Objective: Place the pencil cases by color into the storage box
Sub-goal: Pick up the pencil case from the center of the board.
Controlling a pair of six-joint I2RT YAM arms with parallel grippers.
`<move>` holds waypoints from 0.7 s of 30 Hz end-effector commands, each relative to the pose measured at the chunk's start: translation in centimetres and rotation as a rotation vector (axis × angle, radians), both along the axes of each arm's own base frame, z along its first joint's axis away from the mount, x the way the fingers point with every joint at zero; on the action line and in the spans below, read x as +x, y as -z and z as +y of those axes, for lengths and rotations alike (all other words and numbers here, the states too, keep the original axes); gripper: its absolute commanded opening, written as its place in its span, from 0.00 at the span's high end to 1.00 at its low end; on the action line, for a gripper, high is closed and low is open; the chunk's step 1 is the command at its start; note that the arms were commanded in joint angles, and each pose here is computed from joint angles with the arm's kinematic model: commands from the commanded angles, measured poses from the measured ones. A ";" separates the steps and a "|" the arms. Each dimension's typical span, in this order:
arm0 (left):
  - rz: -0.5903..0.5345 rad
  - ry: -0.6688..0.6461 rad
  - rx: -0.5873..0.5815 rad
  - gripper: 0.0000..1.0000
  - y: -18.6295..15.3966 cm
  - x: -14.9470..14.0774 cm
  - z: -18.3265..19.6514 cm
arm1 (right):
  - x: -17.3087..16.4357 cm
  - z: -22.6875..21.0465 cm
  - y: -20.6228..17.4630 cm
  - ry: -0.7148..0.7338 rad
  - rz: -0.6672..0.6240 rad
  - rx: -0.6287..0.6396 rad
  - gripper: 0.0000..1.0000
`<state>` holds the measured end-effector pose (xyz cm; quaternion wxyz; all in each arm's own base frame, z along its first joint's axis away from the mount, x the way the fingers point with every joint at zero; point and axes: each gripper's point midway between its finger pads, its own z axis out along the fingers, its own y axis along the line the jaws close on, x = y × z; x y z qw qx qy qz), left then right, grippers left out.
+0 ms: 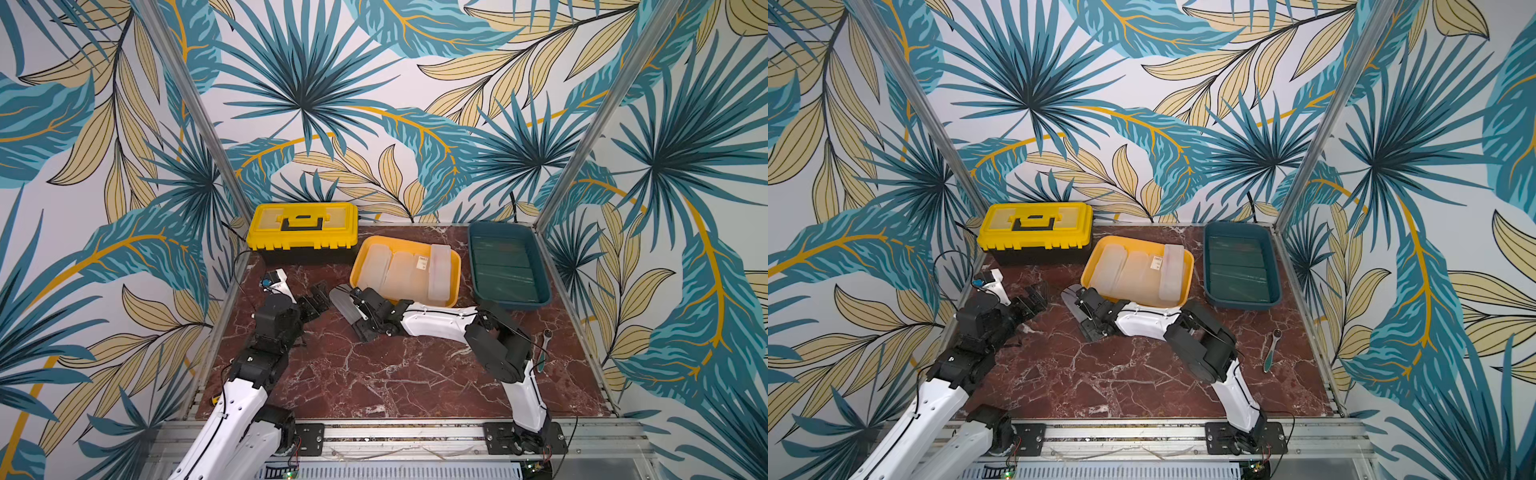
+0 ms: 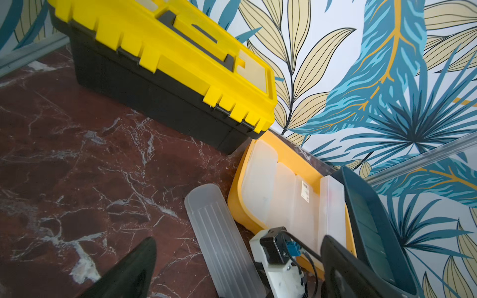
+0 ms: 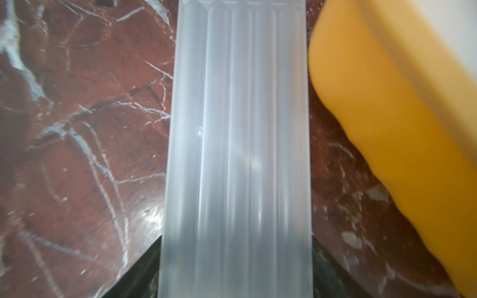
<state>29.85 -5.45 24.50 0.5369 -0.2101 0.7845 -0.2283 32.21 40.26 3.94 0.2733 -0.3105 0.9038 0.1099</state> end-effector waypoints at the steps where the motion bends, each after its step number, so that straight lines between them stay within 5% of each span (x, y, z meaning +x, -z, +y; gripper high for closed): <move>1: -0.076 -0.025 0.016 0.00 -3.8 -0.2 0.7 | -1.5 0.3 -3.4 0.018 0.014 0.082 0.40; 12: -0.142 -0.008 0.049 0.00 -7.8 -0.9 0.8 | -5.8 0.1 -10.9 0.004 0.067 0.295 0.42; 21: -0.201 0.200 0.100 0.01 -12.3 0.6 -2.9 | -2.2 -3.7 -16.1 0.202 -0.063 0.359 0.41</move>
